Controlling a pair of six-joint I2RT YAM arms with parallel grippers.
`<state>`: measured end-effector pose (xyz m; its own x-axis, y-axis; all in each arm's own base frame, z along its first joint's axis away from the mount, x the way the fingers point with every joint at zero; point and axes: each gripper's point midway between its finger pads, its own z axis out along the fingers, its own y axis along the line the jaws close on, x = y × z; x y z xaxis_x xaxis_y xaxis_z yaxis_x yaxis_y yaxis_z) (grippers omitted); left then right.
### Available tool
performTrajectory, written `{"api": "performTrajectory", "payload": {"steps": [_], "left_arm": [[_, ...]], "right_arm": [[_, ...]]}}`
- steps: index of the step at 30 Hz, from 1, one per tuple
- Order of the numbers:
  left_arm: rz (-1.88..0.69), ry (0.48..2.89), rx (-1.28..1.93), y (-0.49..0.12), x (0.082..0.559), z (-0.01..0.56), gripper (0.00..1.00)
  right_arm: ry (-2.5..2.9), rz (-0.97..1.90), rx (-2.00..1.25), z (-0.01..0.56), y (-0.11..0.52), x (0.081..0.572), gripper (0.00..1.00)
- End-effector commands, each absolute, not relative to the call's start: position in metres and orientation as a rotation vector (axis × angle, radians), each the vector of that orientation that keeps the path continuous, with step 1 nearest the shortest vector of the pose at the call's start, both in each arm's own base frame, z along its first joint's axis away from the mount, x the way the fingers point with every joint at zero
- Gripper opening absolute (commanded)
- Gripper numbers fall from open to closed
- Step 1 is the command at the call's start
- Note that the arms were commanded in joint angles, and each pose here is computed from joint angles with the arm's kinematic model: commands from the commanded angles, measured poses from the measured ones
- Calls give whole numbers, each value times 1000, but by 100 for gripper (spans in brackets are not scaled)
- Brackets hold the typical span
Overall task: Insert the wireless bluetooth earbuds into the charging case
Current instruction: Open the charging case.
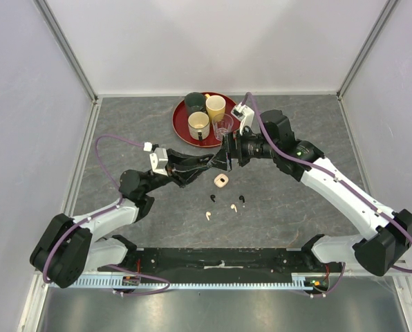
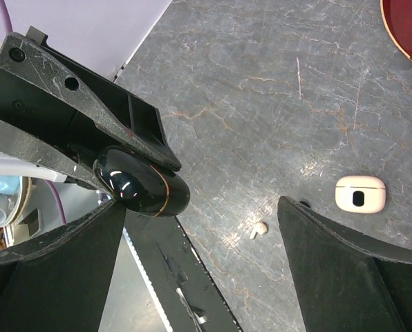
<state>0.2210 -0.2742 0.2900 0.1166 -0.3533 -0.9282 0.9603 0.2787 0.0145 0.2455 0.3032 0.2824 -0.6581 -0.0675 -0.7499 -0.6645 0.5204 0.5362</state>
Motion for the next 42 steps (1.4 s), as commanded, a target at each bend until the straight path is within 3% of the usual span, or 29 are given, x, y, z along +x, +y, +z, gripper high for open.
{"api": "performTrajectory", "payload": {"steps": [1, 31, 42], "left_arm": [[-1125, 832, 830, -272, 199, 323, 2], [-1084, 949, 804, -264, 200, 296, 2], [-967, 1051, 654, -247, 225, 282, 2]], "right_arm": [[2026, 1079, -519, 297, 307, 267, 97], [1966, 1314, -431, 320, 332, 267, 98], [1780, 1415, -526, 380, 329, 242, 98]]}}
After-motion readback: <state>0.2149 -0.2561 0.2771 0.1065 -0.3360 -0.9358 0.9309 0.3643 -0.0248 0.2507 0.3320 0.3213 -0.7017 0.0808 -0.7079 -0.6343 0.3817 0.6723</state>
